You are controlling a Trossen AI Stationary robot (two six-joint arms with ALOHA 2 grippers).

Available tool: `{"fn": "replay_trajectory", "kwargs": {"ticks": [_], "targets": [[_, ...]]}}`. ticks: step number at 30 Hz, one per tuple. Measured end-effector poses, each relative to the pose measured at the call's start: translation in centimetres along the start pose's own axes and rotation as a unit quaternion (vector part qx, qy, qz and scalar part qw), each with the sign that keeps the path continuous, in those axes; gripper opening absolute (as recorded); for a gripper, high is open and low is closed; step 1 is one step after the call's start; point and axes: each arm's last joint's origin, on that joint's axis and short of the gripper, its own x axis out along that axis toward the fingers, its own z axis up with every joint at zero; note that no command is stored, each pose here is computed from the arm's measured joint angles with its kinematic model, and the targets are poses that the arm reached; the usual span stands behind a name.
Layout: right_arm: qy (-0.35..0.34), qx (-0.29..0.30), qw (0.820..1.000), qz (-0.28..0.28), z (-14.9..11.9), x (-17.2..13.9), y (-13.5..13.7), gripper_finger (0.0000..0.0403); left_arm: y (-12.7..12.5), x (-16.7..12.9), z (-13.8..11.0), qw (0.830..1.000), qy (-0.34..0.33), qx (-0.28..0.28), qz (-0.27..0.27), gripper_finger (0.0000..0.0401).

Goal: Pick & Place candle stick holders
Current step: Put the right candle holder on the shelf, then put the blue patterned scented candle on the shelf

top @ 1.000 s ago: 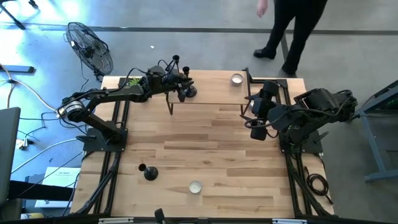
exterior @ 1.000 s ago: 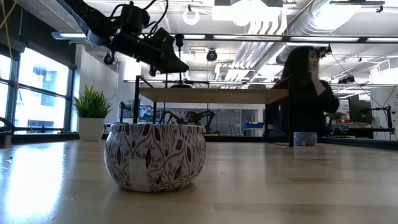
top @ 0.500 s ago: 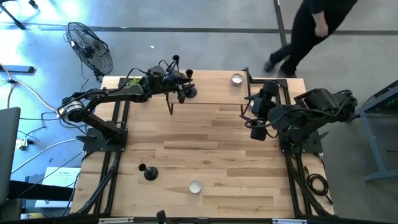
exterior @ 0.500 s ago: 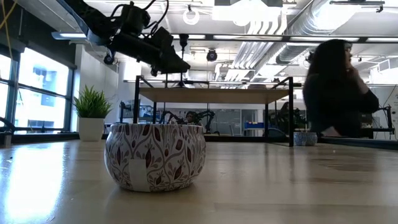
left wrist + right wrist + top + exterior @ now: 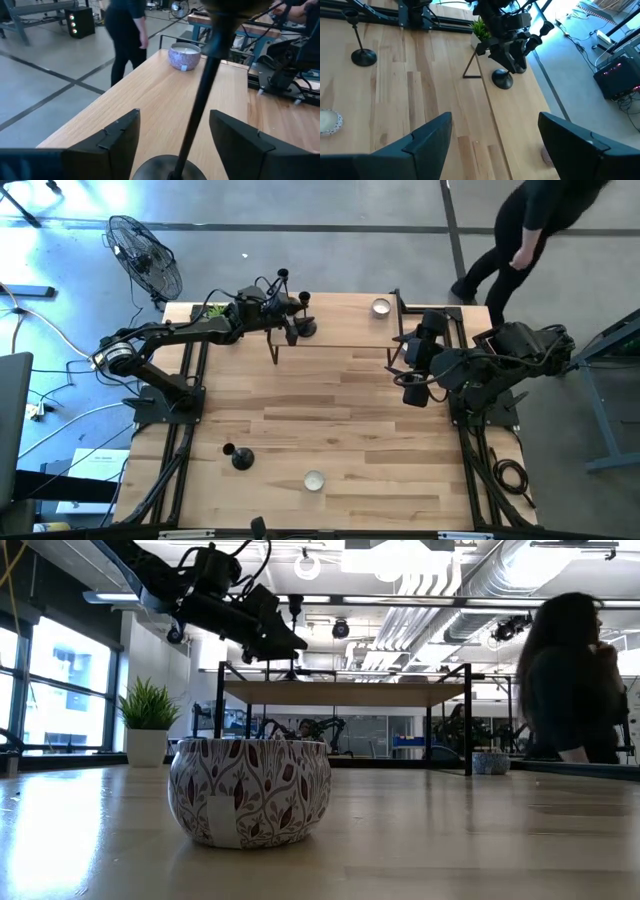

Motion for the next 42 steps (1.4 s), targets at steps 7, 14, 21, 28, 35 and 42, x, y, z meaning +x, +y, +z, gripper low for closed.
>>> {"fn": "replay_trajectory", "kwargs": {"ticks": [7, 14, 21, 28, 35, 42], "targets": [[0.000, -0.010, 1.000, 0.000, 0.0, 0.0, 0.0, 0.0291, 0.1, 0.0, 0.0, 1.000, -0.003, -0.021, 0.019, 0.0262], [0.000, -0.022, 1.000, 0.000, 0.0, 0.0, 0.0, 0.0291, 0.1, 0.0, 0.0, 1.000, -0.001, -0.024, 0.014, 0.0263], [0.000, -0.025, 1.000, 0.000, 0.0, 0.0, 0.0, 0.0291, -0.2, -1.0, 0.7, 1.000, 0.006, -0.022, -0.001, 0.0263], [0.000, -0.036, 0.999, -0.001, 0.0, 0.0, 0.0, 0.0291, -0.7, -2.9, 1.5, 1.000, 0.028, -0.013, -0.003, 0.0262], [0.002, -0.049, 0.999, -0.002, -0.1, 0.0, 0.0, 0.0291, -1.3, -5.3, 2.4, 0.998, 0.050, -0.019, -0.020, 0.0262], [0.006, -0.051, 0.999, 0.003, -0.1, 0.0, 0.0, 0.0291, -2.2, -8.0, 3.9, 0.997, 0.033, -0.032, -0.060, 0.0262]]}}
